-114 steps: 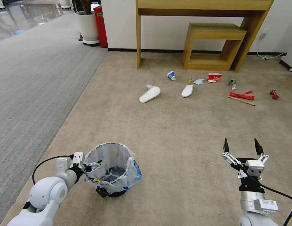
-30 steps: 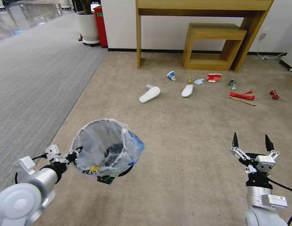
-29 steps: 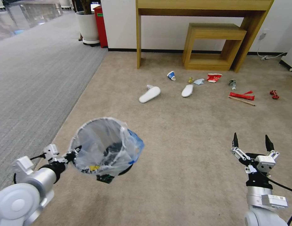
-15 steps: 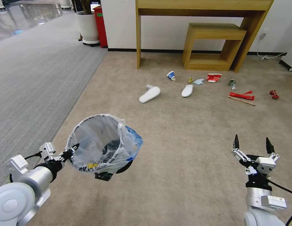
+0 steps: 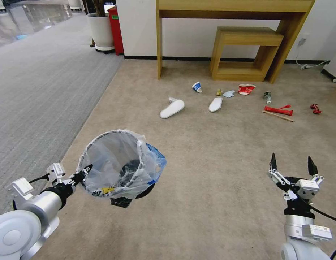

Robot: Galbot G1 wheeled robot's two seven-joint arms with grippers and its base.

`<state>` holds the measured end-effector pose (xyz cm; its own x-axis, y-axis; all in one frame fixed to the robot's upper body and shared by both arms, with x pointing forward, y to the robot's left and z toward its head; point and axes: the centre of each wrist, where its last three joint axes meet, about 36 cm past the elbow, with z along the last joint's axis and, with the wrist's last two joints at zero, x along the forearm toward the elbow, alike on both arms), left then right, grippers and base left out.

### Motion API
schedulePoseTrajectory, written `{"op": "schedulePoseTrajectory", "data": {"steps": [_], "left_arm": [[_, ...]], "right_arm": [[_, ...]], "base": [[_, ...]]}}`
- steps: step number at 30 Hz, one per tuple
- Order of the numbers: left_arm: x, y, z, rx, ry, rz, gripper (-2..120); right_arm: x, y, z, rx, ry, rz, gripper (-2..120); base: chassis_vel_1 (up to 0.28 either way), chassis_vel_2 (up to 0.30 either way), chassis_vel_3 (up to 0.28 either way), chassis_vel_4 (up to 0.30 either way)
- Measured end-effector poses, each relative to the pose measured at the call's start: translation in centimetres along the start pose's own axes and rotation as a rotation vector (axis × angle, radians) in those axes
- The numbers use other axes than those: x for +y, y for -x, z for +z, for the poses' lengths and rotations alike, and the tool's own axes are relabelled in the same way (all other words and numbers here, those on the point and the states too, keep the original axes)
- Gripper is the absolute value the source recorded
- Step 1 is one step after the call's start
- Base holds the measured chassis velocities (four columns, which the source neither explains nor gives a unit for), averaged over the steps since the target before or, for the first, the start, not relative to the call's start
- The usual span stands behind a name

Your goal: Pick up the trash bin and place the garbage on the floor into it.

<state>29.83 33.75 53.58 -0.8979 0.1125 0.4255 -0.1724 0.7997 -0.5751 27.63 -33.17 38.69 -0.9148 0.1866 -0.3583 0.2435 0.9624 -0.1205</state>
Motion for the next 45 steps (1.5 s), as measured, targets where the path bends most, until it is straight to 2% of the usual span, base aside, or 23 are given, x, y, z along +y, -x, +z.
{"op": "schedulePoseTrajectory", "data": {"steps": [5, 36, 45], "left_arm": [[-0.5, -0.4, 0.1, -0.007, 0.004, 0.011, 1], [0.5, -0.2, -0.7, -0.022, 0.02, -0.026, 1], [0.8, -0.5, -1.1, -0.051, 0.069, -0.082, 1]], "right_arm": [[0.0, 0.0, 0.0, -0.003, 0.0, -0.005, 100], [-0.1, 0.0, -0.2, -0.017, -0.002, -0.009, 100], [-0.1, 0.1, -0.4, -0.026, -0.003, -0.013, 100]], "base": [[-0.111, 0.09, 0.084, -0.082], [-0.144, 0.15, 0.144, -0.148], [-0.175, 0.173, 0.18, -0.169]]}}
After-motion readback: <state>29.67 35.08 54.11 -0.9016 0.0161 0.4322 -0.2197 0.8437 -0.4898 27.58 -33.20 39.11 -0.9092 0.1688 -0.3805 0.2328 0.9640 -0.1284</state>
